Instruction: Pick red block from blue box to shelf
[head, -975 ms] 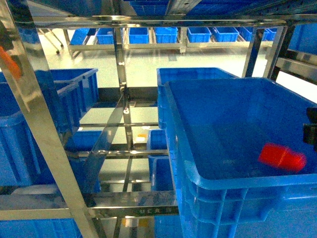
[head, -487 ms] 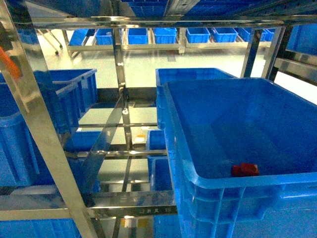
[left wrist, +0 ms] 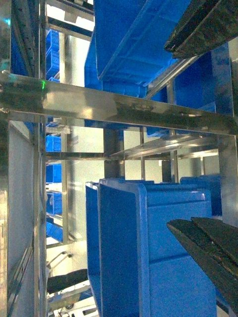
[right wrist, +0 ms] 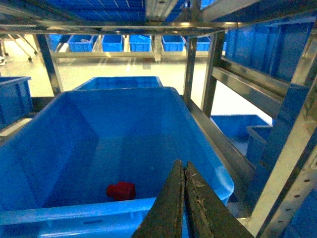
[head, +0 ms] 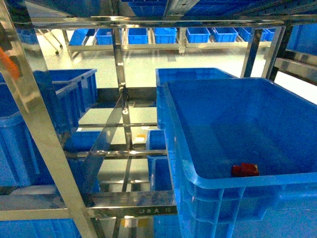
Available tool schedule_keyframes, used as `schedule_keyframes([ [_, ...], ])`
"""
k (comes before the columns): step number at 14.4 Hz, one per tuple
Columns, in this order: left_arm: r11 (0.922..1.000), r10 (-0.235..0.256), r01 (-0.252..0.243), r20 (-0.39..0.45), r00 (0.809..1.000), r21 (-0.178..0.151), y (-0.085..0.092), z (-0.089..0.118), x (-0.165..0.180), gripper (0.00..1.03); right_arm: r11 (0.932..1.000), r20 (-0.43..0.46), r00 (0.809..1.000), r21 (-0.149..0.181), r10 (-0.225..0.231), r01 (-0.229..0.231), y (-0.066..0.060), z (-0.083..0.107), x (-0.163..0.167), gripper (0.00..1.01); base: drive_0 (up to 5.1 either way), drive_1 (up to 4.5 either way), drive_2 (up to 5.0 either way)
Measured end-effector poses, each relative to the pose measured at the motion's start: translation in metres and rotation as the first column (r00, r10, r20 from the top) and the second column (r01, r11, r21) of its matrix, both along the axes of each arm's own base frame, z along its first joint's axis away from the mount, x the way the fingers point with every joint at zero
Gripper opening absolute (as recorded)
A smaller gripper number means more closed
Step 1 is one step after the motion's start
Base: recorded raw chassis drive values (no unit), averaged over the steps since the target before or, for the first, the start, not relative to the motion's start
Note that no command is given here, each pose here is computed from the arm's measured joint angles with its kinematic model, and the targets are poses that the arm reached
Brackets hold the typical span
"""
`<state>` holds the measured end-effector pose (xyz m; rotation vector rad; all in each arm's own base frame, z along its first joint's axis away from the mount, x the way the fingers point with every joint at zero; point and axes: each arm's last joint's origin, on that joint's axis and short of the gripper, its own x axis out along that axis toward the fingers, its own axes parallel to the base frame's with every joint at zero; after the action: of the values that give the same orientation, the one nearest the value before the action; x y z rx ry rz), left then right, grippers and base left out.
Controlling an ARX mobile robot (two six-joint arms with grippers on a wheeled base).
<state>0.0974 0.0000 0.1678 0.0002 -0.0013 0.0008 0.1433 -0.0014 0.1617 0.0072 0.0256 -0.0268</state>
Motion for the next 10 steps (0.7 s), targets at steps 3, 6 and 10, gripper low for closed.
schedule_keyframes([
  [3, 1.0, -0.001, 0.001, 0.0, 1.0, 0.0, 0.0, 0.0, 0.0, 0.98, 0.9997, 0.029, 0.999, -0.001, 0.024, -0.024, 0.001, 0.006, -0.011, 0.02, 0.0, 0.0, 0.0],
  [6, 1.0, -0.001, 0.001, 0.0, 1.0, 0.0, 0.0, 0.0, 0.0, 0.98, 0.9997, 0.037, 0.999, 0.0, 0.024, -0.024, 0.001, 0.008, -0.02, 0.02, 0.0, 0.0, 0.0],
  [10, 1.0, -0.001, 0.001, 0.0, 1.0, 0.0, 0.0, 0.0, 0.0, 0.98, 0.9997, 0.04, 0.999, -0.001, 0.024, -0.024, 0.001, 0.009, -0.028, 0.02, 0.0, 0.0, 0.0],
])
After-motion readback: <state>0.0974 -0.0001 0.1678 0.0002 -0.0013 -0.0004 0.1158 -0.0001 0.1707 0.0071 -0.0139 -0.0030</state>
